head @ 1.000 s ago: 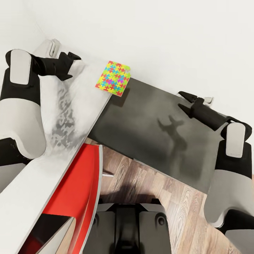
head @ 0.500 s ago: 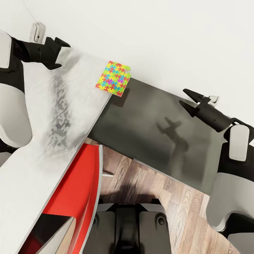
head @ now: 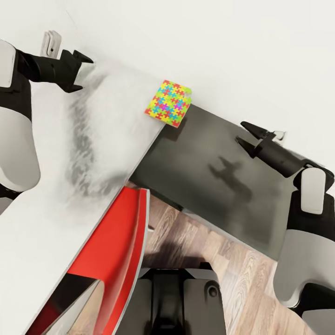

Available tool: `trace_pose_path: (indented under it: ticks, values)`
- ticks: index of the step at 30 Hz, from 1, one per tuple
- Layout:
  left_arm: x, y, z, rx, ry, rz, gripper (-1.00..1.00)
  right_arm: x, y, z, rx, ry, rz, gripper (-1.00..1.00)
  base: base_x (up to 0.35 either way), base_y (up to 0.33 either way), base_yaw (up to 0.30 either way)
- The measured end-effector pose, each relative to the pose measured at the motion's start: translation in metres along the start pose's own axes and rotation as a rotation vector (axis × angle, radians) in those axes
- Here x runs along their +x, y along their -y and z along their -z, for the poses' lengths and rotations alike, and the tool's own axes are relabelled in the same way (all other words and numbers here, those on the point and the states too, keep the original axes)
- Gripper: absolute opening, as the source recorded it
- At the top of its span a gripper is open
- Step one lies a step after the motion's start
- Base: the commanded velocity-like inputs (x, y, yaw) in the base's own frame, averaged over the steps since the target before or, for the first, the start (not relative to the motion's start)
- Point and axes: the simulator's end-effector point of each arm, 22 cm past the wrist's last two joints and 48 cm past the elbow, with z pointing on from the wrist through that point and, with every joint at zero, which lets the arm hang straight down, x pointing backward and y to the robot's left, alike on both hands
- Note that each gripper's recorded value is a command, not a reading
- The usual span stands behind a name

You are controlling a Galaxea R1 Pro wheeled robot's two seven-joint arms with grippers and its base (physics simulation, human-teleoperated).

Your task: Put all the toys in the child's room - the three board games (two on the bed and one on the table), the two jigsaw puzzles on the table, and the tennis ball on the table - inside the toy box on the table in the child's room.

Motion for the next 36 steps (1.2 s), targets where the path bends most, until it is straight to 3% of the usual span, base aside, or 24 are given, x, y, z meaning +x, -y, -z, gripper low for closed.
trace_pose_path:
  ticks: [9, 15, 24, 36]
  values:
    - [0.003, 0.001, -0.002, 0.001, -0.007, 0.004, 1.00, 0.008, 0.030, 0.000, 0.038, -0.012, -0.079, 1.00, 0.000, 0.000, 0.275]
    - [0.003, -0.001, -0.001, -0.001, -0.007, 0.006, 1.00, 0.007, 0.041, 0.002, 0.057, -0.016, -0.097, 1.00, 0.000, 0.000, 0.283]
    - [0.004, -0.003, -0.002, -0.003, -0.010, 0.007, 1.00, -0.004, 0.063, 0.007, 0.097, 0.035, -0.091, 1.00, 0.000, 0.000, 0.170]
    - [0.007, -0.004, -0.004, -0.005, -0.014, 0.007, 1.00, -0.039, 0.091, 0.028, 0.168, 0.146, -0.020, 1.00, 0.000, 0.000, 0.030]
